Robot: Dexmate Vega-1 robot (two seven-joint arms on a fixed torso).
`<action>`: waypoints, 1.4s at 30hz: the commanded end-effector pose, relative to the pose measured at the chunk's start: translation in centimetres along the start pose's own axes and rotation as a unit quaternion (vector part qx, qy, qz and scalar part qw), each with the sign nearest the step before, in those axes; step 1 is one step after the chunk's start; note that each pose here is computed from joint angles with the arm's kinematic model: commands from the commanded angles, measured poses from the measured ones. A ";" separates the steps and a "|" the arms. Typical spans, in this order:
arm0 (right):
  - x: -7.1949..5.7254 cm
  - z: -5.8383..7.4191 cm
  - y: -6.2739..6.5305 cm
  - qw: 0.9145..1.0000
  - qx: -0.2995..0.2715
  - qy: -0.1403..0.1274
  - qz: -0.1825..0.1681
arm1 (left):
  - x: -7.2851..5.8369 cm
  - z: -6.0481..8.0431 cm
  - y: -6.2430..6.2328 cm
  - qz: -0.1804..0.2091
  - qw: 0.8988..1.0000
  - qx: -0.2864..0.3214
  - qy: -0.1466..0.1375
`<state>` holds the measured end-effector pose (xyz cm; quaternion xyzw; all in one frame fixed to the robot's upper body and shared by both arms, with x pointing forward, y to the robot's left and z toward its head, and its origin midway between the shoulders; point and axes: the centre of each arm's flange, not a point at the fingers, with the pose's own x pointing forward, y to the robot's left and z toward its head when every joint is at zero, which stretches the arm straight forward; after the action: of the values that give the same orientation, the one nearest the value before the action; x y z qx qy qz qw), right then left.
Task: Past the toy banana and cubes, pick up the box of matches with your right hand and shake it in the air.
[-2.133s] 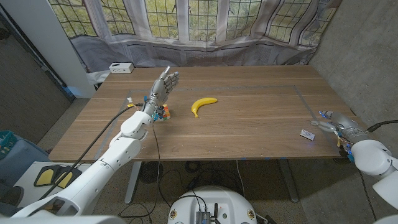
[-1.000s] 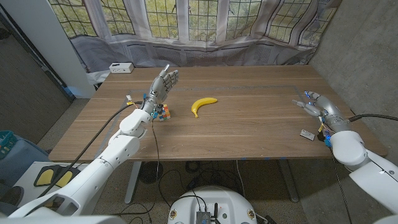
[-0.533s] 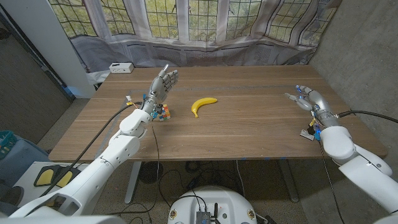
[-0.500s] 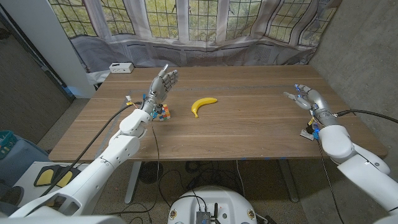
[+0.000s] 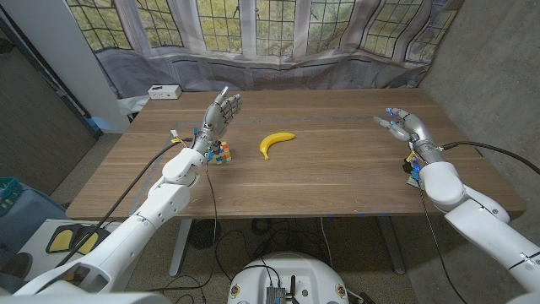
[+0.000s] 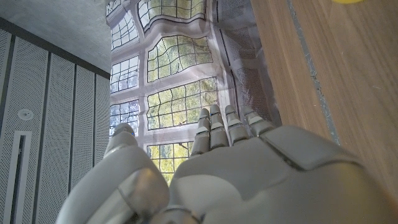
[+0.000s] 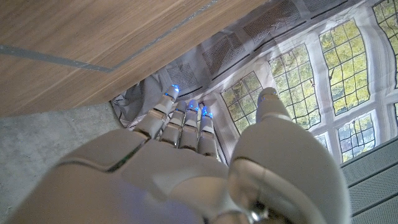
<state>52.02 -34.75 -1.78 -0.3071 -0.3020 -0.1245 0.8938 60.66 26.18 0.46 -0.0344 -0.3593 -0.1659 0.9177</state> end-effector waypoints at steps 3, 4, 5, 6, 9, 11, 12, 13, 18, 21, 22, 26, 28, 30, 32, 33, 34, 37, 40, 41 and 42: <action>2.6 1.5 2.2 0.998 0.046 -0.037 0.016 | -0.5 0.0 -0.2 -0.003 1.000 0.002 0.005; 2.7 1.6 2.4 0.998 0.048 -0.039 0.015 | -0.5 0.0 -0.2 -0.003 1.000 0.001 0.005; 2.9 1.7 2.5 0.998 0.051 -0.041 0.016 | -0.5 0.1 -0.2 -0.004 1.000 0.000 0.004; 3.0 1.8 2.6 0.998 0.051 -0.043 0.018 | -0.5 0.1 -0.2 -0.005 1.000 0.000 0.003; 3.2 2.1 2.9 0.997 0.056 -0.047 0.017 | -0.5 0.0 -0.2 -0.005 1.000 -0.005 -0.001; 3.4 2.1 3.3 0.997 0.065 -0.049 0.015 | -0.5 0.0 -0.2 -0.006 1.000 -0.006 -0.002; 3.6 2.1 3.5 0.996 0.069 -0.049 0.017 | -0.5 -0.1 -0.2 -0.007 1.000 -0.006 -0.001; 3.7 2.2 3.7 0.996 0.072 -0.050 0.020 | -0.4 -0.1 -0.2 -0.008 1.000 -0.006 0.000; 4.5 2.4 4.7 0.994 0.086 -0.056 0.027 | -0.3 -0.2 -0.1 -0.011 1.000 -0.001 0.003; 5.1 2.6 5.3 0.993 0.100 -0.061 0.032 | -0.2 -0.1 -0.1 -0.012 1.000 0.001 0.003; 5.1 2.6 5.3 0.993 0.100 -0.061 0.033 | -0.2 -0.1 -0.1 -0.012 1.000 0.001 0.003; 5.8 2.7 5.9 0.989 0.129 -0.063 0.039 | -0.3 -0.1 0.2 -0.011 1.000 0.003 0.006; 6.1 2.7 6.1 0.987 0.142 -0.062 0.041 | -0.3 -0.1 0.3 -0.010 1.000 0.003 0.007; 6.4 2.8 6.3 0.985 0.152 -0.063 0.046 | -0.4 0.0 0.4 -0.010 1.000 0.002 0.007; 6.6 2.8 6.6 0.983 0.166 -0.065 0.050 | -0.5 0.0 0.5 -0.007 1.000 -0.001 0.003; 6.7 2.8 6.7 0.982 0.171 -0.066 0.053 | -0.6 0.1 0.5 -0.003 1.000 0.000 -0.001; 6.7 2.8 6.9 0.981 0.175 -0.067 0.054 | -0.8 0.2 0.5 0.000 1.000 0.003 -0.004; 6.9 2.6 7.2 0.976 0.198 -0.069 0.060 | -1.2 0.4 0.8 0.005 1.000 0.010 -0.005; 7.2 2.3 7.8 0.967 0.233 -0.072 0.072 | -1.5 0.4 1.3 0.004 1.000 0.008 0.000; 7.3 2.2 8.0 0.964 0.244 -0.073 0.075 | -1.5 0.3 1.5 0.004 1.000 0.007 0.002; 7.3 2.0 8.2 0.961 0.254 -0.074 0.077 | -1.6 0.2 1.6 0.004 1.000 0.003 0.003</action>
<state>58.64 -28.57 0.41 -0.1840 -0.3543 -0.0165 0.9167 60.32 26.78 0.11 -0.0303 -0.3592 -0.1683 0.9175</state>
